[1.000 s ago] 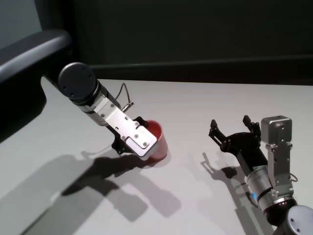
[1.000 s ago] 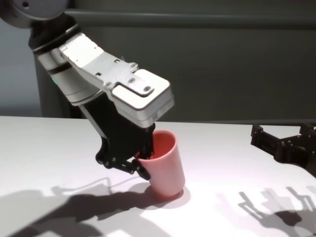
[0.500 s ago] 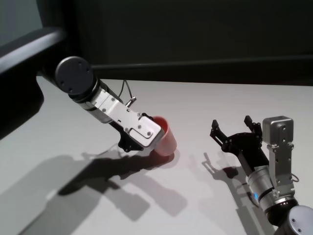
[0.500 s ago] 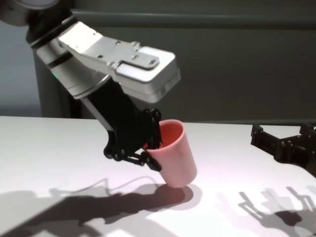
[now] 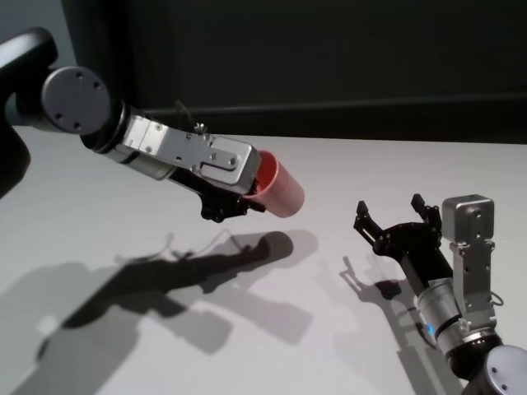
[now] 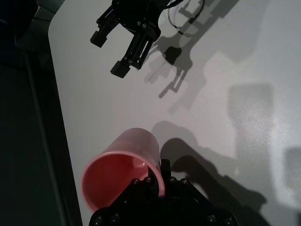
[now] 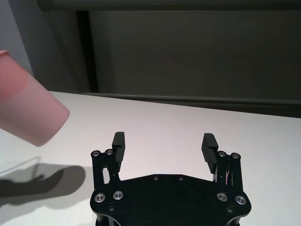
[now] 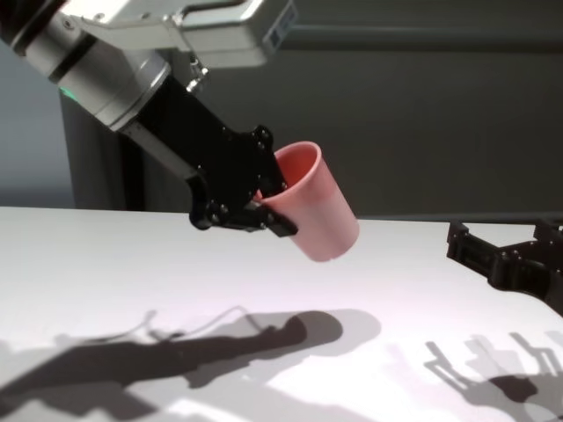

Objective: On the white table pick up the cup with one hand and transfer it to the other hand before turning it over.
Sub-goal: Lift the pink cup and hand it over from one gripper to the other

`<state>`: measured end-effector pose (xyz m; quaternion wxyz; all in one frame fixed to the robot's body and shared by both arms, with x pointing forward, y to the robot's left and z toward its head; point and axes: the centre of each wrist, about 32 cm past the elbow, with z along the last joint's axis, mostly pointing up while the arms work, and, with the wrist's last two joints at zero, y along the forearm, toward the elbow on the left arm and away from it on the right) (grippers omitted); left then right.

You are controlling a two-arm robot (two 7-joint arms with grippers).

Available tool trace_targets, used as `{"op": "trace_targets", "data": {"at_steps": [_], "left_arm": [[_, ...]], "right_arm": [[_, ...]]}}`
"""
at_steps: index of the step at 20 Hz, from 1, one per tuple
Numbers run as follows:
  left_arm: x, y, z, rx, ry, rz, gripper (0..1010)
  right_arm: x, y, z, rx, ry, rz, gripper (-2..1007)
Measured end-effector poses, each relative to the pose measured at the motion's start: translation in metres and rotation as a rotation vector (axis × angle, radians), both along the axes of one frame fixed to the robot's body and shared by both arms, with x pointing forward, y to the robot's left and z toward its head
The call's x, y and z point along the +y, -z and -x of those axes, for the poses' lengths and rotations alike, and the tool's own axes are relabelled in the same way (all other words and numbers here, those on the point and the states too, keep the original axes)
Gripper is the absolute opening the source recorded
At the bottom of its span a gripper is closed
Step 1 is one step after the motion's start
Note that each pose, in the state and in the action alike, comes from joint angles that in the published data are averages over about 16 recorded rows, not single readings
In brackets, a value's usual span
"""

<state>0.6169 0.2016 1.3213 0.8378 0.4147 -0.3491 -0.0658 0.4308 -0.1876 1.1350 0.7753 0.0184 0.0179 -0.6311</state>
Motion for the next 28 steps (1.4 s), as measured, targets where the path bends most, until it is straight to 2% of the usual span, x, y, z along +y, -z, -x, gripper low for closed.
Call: {"op": "trace_targets", "data": {"at_steps": [4, 7, 12, 18, 28], "left_arm": [[0.0111, -0.0027, 0.0013, 0.029, -0.054, 0.117, 46], [0.0172, -0.0023, 0.0024, 0.062, -0.086, 0.209, 46], [0.0204, 0.0037, 0.0041, 0.135, -0.115, 0.350, 46], [0.0142, 0.0176, 0.0046, 0.244, -0.121, 0.485, 46], [-0.0021, 0.0405, -0.0014, 0.437, -0.123, 0.656, 46]], "right_arm": [[0.0000, 0.0000, 0.0000, 0.000, 0.000, 0.000, 1003], [0.0000, 0.0000, 0.0000, 0.000, 0.000, 0.000, 1003], [0.0000, 0.0000, 0.0000, 0.000, 0.000, 0.000, 1003], [0.0000, 0.0000, 0.0000, 0.000, 0.000, 0.000, 1003], [0.0000, 0.0000, 0.0000, 0.000, 0.000, 0.000, 1003]]}}
